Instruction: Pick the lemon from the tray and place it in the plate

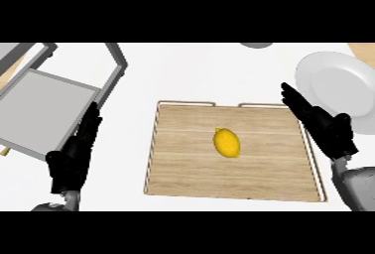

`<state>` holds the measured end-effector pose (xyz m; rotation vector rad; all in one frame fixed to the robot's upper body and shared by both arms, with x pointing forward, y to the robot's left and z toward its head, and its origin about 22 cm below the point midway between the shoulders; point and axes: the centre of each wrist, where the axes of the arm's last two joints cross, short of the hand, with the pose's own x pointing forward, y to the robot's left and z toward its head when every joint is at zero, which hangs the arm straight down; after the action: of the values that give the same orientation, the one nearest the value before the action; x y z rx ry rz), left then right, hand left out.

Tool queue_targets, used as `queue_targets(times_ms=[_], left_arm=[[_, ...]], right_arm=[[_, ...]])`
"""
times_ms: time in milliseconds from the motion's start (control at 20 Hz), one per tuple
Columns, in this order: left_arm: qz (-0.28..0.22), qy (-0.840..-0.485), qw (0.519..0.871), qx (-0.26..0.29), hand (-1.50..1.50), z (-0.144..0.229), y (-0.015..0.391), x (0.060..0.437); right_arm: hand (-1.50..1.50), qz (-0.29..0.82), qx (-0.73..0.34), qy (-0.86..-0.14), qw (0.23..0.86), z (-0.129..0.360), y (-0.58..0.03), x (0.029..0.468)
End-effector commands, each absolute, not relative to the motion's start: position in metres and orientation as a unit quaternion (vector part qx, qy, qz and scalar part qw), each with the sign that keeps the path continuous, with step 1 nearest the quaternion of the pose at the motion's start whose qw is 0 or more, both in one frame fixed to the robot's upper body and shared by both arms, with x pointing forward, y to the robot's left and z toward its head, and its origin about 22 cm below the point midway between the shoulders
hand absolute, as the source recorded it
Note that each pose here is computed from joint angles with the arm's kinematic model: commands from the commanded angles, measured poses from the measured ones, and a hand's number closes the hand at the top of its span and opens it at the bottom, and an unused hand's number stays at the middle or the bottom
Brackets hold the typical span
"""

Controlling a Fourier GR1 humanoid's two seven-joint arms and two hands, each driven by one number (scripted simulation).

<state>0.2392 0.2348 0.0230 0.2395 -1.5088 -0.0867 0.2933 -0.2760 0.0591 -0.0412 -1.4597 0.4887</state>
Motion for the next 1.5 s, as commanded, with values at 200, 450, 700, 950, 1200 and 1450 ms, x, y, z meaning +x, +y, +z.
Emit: queue_targets(times_ms=[200,450,700,950,1200,1450], left_arm=[[-0.06,-0.689,0.716,0.092,0.0,0.037,0.238,0.257],[-0.056,-0.67,0.737,0.07,0.0,0.032,0.242,0.261],[-0.054,-0.669,0.739,0.056,0.0,0.038,0.249,0.268],[-0.061,-0.661,0.745,0.068,0.0,0.035,0.262,0.276],[-0.054,-0.656,0.751,0.056,0.0,0.027,0.26,0.287],[-0.051,-0.657,0.749,0.067,0.0,0.045,0.274,0.293]], right_arm=[[1.5,0.232,0.364,-0.738,0.519,0.088,-0.186,0.315],[-1.5,0.104,0.338,-0.82,0.45,0.069,-0.209,0.33],[-1.5,0.19,0.427,-0.791,0.394,0.046,-0.244,0.345],[-1.5,0.296,0.389,-0.792,0.366,0.05,-0.247,0.355],[-1.5,0.352,0.355,-0.791,0.354,0.052,-0.251,0.368],[-1.5,0.394,0.333,-0.79,0.332,0.047,-0.256,0.37]])
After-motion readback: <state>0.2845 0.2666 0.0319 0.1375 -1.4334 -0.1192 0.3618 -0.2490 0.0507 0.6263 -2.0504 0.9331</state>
